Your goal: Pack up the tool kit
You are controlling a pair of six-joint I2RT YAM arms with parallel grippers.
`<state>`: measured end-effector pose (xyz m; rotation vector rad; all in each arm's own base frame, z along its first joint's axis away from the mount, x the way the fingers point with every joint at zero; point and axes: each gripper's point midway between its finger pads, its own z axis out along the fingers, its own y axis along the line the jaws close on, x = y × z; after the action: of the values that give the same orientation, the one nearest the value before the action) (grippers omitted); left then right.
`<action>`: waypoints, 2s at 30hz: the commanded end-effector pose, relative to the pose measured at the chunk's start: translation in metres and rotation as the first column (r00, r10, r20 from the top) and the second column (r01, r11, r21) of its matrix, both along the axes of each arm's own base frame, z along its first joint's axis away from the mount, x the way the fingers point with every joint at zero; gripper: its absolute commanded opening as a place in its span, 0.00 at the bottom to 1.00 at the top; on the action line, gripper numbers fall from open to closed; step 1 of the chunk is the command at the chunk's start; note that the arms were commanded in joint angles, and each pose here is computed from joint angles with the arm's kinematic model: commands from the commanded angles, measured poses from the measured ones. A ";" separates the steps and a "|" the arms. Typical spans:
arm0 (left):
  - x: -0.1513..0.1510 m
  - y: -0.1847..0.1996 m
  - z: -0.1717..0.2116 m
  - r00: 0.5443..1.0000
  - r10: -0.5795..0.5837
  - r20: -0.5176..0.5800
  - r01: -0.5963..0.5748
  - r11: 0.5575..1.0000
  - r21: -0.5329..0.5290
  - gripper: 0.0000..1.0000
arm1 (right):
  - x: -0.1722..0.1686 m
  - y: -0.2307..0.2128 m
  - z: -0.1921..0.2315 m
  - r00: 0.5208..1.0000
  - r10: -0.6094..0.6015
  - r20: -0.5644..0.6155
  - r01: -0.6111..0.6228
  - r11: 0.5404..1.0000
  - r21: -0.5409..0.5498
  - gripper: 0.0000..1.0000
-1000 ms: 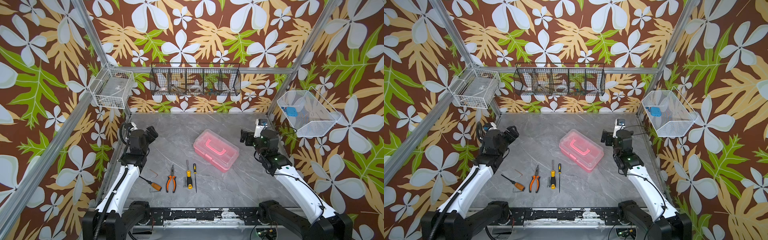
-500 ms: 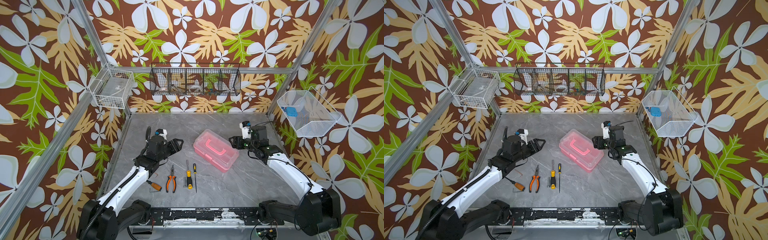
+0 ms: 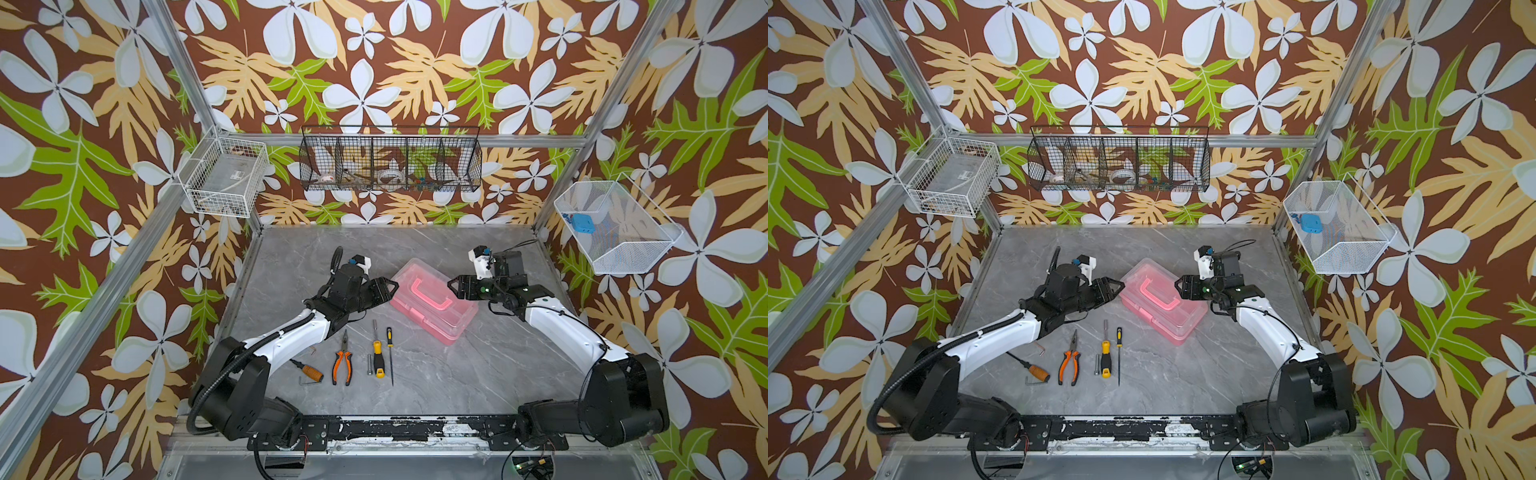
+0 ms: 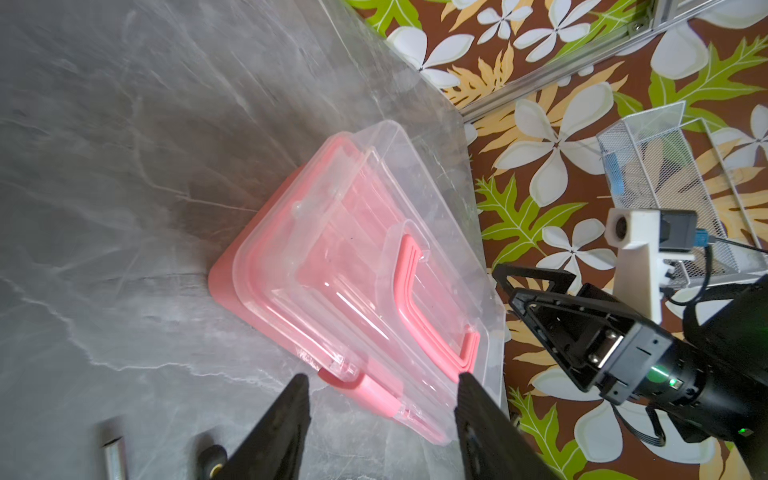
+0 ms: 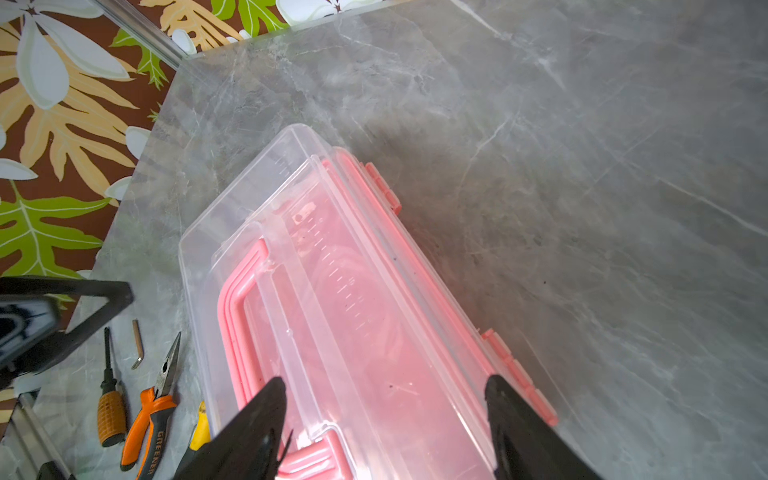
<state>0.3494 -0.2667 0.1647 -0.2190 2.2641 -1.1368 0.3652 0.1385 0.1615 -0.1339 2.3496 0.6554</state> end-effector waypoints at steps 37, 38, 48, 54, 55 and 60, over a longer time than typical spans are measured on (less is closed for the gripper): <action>0.004 -0.073 0.046 0.977 -0.183 0.108 0.191 0.979 -0.068 0.74 | 0.024 -0.039 0.049 0.964 -0.185 0.191 0.239 0.918 -0.317 0.71; 0.000 -0.072 0.038 0.978 -0.187 0.093 0.195 0.977 -0.083 0.74 | 0.025 -0.029 0.047 0.969 -0.155 0.191 0.213 0.917 -0.338 0.67; -0.008 -0.080 0.001 0.977 -0.212 -0.016 0.203 0.954 -0.219 0.70 | 0.024 0.034 0.018 0.993 0.069 0.097 -0.035 0.947 -0.318 0.67; -0.003 -0.082 -0.013 0.978 -0.202 -0.048 0.181 0.945 -0.273 0.72 | 0.017 0.047 -0.008 0.995 0.100 0.018 -0.091 0.961 -0.262 0.74; -0.004 -0.080 -0.017 0.979 -0.197 -0.057 0.174 0.943 -0.284 0.73 | 0.016 0.050 -0.013 0.994 0.106 0.002 -0.102 0.964 -0.246 0.74; -0.005 -0.075 -0.031 0.979 -0.186 -0.088 0.149 0.936 -0.320 0.77 | 0.015 0.060 -0.036 0.989 0.125 -0.079 -0.139 0.968 -0.209 0.74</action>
<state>0.3408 -0.3387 0.1202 -0.2232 2.3012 -1.5317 0.3907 0.1912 0.1400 -0.3792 2.4132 0.3990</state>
